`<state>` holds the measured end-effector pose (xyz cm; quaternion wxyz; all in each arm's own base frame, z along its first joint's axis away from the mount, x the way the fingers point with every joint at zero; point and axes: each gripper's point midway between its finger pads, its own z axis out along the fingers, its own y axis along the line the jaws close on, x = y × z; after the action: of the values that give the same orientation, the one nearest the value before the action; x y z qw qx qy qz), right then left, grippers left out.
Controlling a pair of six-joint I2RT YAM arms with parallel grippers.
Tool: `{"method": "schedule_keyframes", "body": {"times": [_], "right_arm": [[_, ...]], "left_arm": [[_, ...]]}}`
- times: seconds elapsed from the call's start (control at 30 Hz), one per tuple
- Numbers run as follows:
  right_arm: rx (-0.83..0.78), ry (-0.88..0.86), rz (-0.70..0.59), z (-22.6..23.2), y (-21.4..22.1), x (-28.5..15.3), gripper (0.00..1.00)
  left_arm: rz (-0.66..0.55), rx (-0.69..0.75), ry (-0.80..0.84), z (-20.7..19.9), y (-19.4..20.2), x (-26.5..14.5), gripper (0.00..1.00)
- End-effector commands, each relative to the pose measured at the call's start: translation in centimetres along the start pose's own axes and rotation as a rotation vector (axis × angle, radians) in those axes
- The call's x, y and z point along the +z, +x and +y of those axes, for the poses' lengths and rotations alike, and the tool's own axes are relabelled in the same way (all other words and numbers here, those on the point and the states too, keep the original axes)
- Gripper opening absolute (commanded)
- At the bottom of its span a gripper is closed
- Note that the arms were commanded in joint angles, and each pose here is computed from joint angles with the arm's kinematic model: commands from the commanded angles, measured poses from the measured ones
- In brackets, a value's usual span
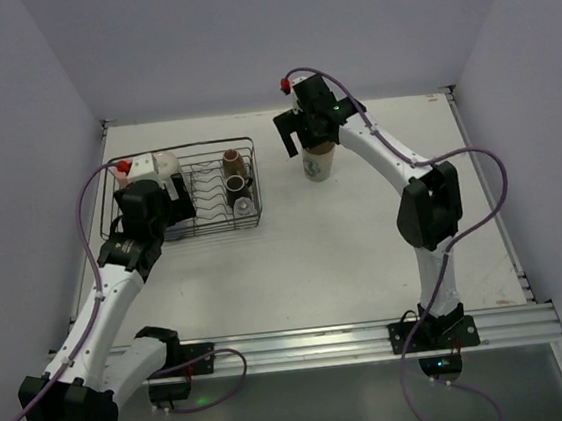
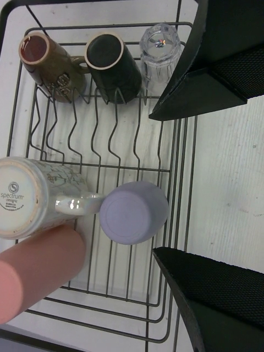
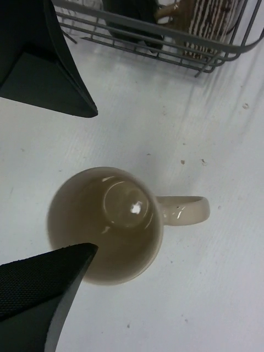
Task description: Unload the cups from the dish rack
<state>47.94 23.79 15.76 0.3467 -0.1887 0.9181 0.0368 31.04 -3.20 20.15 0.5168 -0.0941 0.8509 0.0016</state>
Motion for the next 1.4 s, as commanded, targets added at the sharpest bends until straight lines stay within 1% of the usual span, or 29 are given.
{"method": "schedule_keyframes", "body": {"times": [0.0,0.07,0.1,0.13,0.17,0.2,0.23,0.27,0.3,0.33,0.37,0.4,0.43,0.47,0.53,0.63,0.7,0.77,0.83,0.97,1.03,1.07,1.13,1.17,1.23,1.27,1.33,1.37], "right_arm": [[0.029,-0.048,-0.195,0.1,-4.4,-7.1,0.99],[0.051,-0.069,-0.211,0.4,-3.9,-8.0,0.99],[0.059,-0.097,-0.251,0.6,-4.4,-10.1,0.99],[0.073,-0.11,-0.238,0.9,-3.3,-10.1,0.99],[0.09,-0.126,-0.271,1.1,-3.6,-10.8,0.99],[0.102,-0.153,-0.327,1.4,-4.1,-13.2,0.99],[0.106,-0.177,-0.297,2.3,-2.0,-12.7,0.99],[0.128,-0.217,-0.318,3.3,-1.6,-13.3,0.99],[0.138,-0.257,-0.43,3.9,-3.0,-16.0,0.99],[0.155,-0.304,-0.392,5.5,-0.4,-15.0,0.99],[0.171,-0.34,-0.464,6.2,-1.2,-16.0,0.99],[0.179,-0.367,-0.481,6.8,-0.7,-16.4,0.99],[0.196,-0.41,-0.478,7.7,0.8,-17.0,0.99],[0.201,-0.439,-0.511,8.3,0.7,-17.6,0.99],[0.193,-0.478,-0.499,9.3,2.1,-17.8,0.99],[0.185,-0.496,-0.51,9.8,2.7,-18.7,0.99],[0.191,-0.497,-0.522,9.7,2.8,-18.9,0.99],[0.193,-0.502,-0.542,9.6,2.5,-19.5,0.99],[0.198,-0.524,-0.554,9.8,2.2,-20.0,0.99],[0.196,-0.584,-0.563,10.9,2.3,-20.8,0.98],[0.191,-0.605,-0.558,11.5,2.5,-21.1,0.98],[0.188,-0.618,-0.558,11.7,2.5,-21.3,0.98],[0.188,-0.64,-0.552,12.3,2.8,-21.6,0.98],[0.186,-0.653,-0.572,12.5,2.4,-22.0,0.98],[0.185,-0.681,-0.57,13.2,2.7,-22.4,0.98],[0.195,-0.697,-0.562,13.6,2.9,-22.5,0.98],[0.203,-0.739,-0.579,14.1,2.8,-23.1,0.98],[0.215,-0.754,-0.583,14.3,2.8,-23.3,0.98]], "left_arm": [[-0.032,-0.042,-0.066,1.1,-1.6,0.2,1.0],[-0.032,-0.061,-0.094,1.7,-1.7,0.5,1.0],[-0.034,-0.073,-0.106,2.1,-1.7,0.7,1.0],[-0.024,-0.087,-0.091,2.0,-1.5,0.8,1.0],[-0.026,-0.105,-0.103,2.8,-1.7,1.0,0.99],[-0.026,-0.112,-0.1,2.9,-1.7,1.3,0.98],[-0.009,-0.114,-0.105,3.1,-1.4,1.8,0.98],[0.004,-0.118,-0.108,3.3,-1.3,2.2,0.98],[0.02,-0.114,-0.114,3.4,-0.9,2.5,0.98],[0.05,-0.106,-0.119,3.3,-0.3,3.3,0.97],[0.066,-0.103,-0.122,3.3,0.0,3.7,0.97],[0.092,-0.099,-0.123,3.3,0.5,4.3,0.97],[0.102,-0.105,-0.12,3.3,0.7,4.6,0.96],[0.103,-0.11,-0.115,3.3,0.7,4.8,0.95],[0.111,-0.112,-0.105,3.1,0.8,5.3,0.91],[0.125,-0.101,-0.119,3.3,0.9,6.0,0.86],[0.147,-0.094,-0.129,3.5,1.7,6.5,0.79],[0.162,-0.089,-0.148,3.9,2.4,6.8,0.76],[0.161,-0.084,-0.159,4.0,2.4,7.1,0.76],[0.214,-0.07,-0.164,4.2,3.6,8.0,0.75],[0.222,-0.067,-0.156,4.2,3.7,8.2,0.71],[0.216,-0.067,-0.153,4.2,3.4,8.1,0.65],[0.207,-0.07,-0.141,4.1,3.2,8.1,0.56],[0.192,-0.074,-0.133,4.0,2.8,7.7,0.46],[0.169,-0.078,-0.114,3.7,2.1,7.1,0.41],[0.144,-0.084,-0.102,3.6,1.5,6.4,0.35],[0.122,-0.09,-0.053,2.8,1.0,5.4,0.32],[0.078,-0.098,-0.029,2.4,-0.2,4.3,0.31]]}}
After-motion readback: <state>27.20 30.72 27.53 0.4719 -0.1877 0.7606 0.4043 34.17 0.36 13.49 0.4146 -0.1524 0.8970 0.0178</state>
